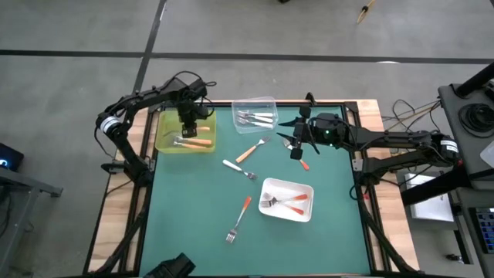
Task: Sort silverware by color (type)
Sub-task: Put the light orange into the yellow bin
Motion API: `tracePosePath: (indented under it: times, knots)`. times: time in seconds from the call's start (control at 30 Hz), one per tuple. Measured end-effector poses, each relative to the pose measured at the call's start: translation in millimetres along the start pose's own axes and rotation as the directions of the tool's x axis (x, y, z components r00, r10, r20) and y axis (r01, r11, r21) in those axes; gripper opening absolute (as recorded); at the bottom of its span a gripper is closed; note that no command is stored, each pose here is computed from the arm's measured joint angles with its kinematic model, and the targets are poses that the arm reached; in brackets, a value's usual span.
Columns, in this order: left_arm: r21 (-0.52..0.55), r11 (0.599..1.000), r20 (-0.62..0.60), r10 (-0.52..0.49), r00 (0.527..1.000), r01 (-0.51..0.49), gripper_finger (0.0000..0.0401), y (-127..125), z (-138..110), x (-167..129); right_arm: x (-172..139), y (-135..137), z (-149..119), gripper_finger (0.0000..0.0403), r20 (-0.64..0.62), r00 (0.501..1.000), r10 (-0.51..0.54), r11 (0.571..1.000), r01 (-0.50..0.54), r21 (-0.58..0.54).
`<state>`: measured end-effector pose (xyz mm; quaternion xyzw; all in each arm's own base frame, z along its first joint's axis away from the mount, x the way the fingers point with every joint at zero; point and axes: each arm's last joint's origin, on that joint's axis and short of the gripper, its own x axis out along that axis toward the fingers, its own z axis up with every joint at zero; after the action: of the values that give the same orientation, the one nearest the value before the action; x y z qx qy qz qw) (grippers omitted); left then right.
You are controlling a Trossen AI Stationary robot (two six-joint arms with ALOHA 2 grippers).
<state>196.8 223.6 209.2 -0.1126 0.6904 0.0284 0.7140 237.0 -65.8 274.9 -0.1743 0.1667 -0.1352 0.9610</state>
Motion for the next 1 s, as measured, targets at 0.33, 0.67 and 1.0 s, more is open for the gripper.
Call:
tracePosePath:
  times: [0.33,0.67,1.0]
  knots:
    - [-0.024,0.998,-0.017,-0.059,0.998,0.058,0.0042,-1,-7,5,0,0,0,0.0137,0.0,1.0,0.0,1.0,0.0,0.0]
    - [-0.079,0.996,0.002,-0.043,0.999,0.043,0.0043,2,-5,6,0,0,0,0.0137,0.0,1.0,0.0,1.0,0.0,0.0]
    - [-0.099,0.993,-0.036,-0.067,0.997,0.063,0.0078,7,-2,20,0,0,0,0.0137,-0.001,1.0,0.001,1.0,-0.001,0.009]
